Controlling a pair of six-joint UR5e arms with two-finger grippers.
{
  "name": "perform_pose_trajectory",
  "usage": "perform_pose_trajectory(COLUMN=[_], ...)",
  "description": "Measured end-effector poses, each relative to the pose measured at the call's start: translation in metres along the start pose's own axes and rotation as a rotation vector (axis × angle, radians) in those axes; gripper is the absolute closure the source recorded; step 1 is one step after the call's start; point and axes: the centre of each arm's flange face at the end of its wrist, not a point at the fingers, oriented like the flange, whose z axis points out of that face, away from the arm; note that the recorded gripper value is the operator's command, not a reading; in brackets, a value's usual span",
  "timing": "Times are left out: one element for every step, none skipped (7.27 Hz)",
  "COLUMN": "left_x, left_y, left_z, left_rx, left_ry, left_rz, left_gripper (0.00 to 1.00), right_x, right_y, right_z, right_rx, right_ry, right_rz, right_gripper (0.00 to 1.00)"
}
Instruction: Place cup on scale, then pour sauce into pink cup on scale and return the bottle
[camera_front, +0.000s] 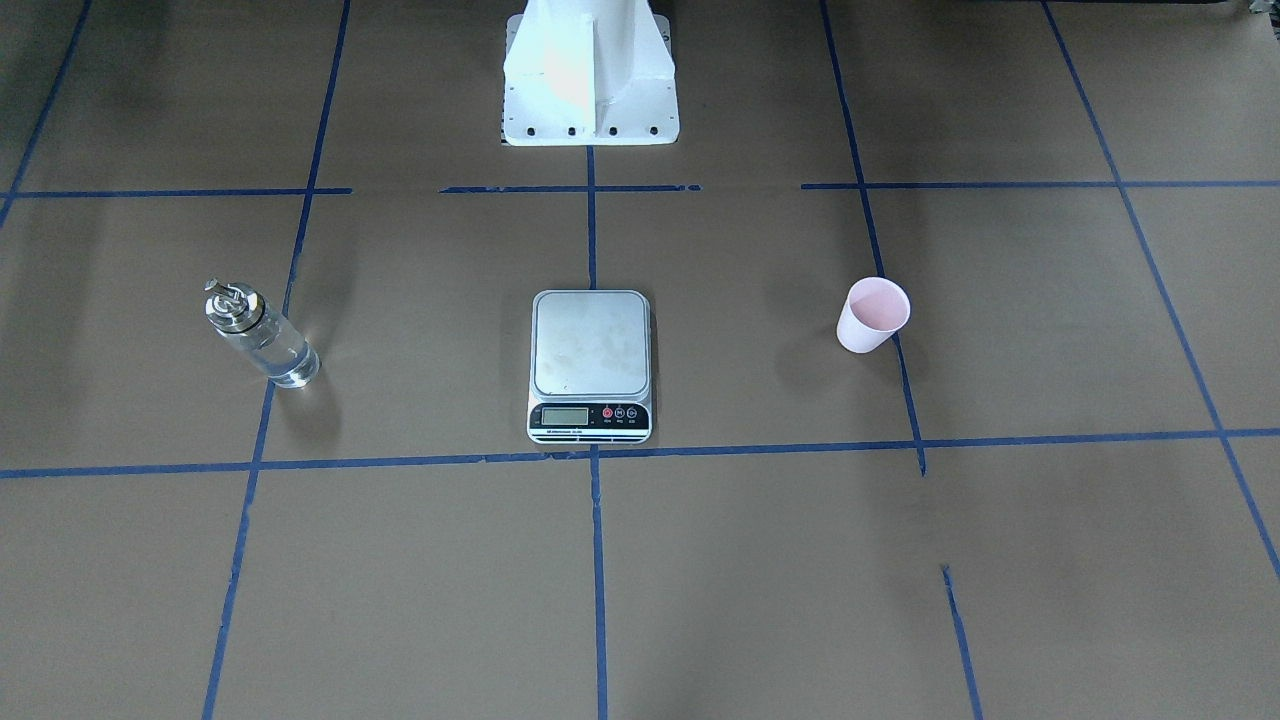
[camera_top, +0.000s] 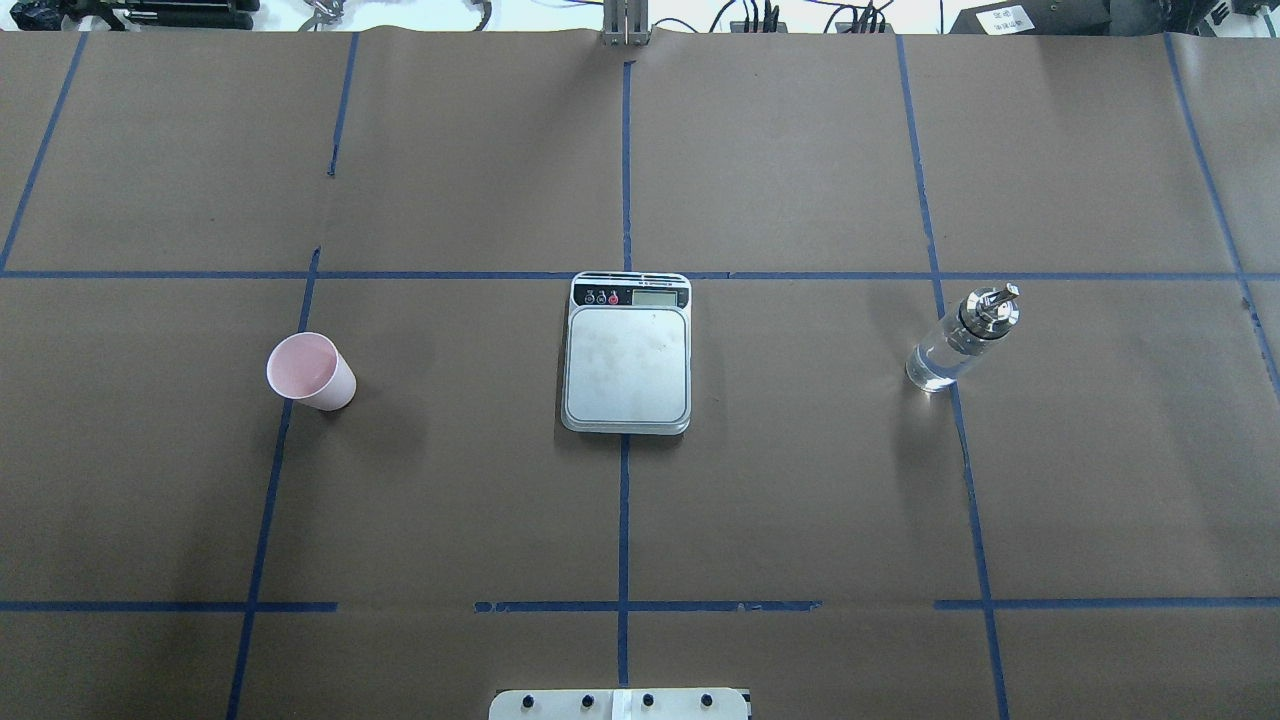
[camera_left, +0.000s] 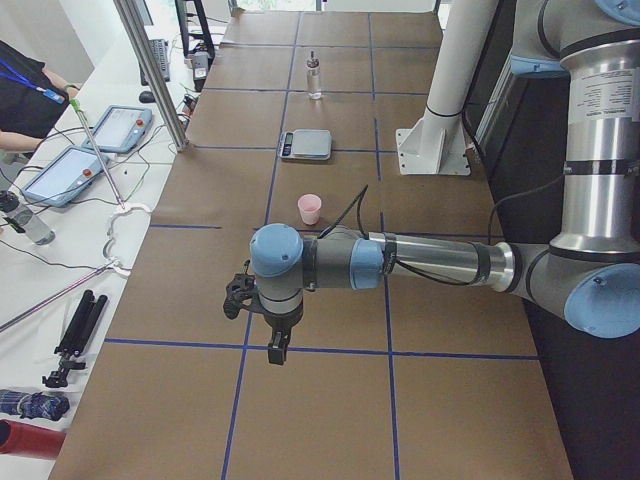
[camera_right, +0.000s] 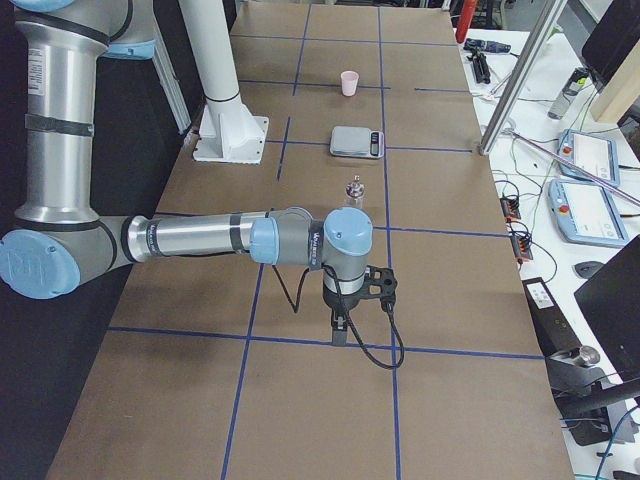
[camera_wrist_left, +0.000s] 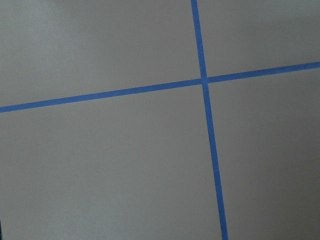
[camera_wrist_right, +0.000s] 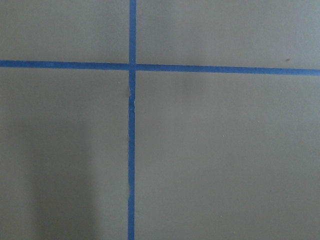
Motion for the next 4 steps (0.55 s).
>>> perform_pose_trajectory(left_x=[0.0005,0.0016,0.0022,0.0028], left_y=[-0.0002,-0.0010,-0.0020,-0.0033], left_z=[-0.0005,-0.0018,-0.0028,-0.0040], left_rx=[0.001,0.008,0.017,0.029], left_ry=[0.000,0.000,-0.002,-0.005], left_rz=[0.002,0.008,0.015,0.024], left_gripper=[0.00,0.00,0.00,0.00], right_x=[-0.0001,-0.0005,-0.0028,-0.0071], right_y=[-0.0001,-0.0001,-0.0003,-0.0005], right_z=[0.0001,-0.0002,-0.0027,-0.0069], right_rx=[0.000,0.000,0.006,0.014], right_ry=[0.000,0.000,-0.006,-0.019], right_rz=[-0.001,-0.002,-0.005,-0.010], right_gripper=[0.00,0.00,0.00,0.00])
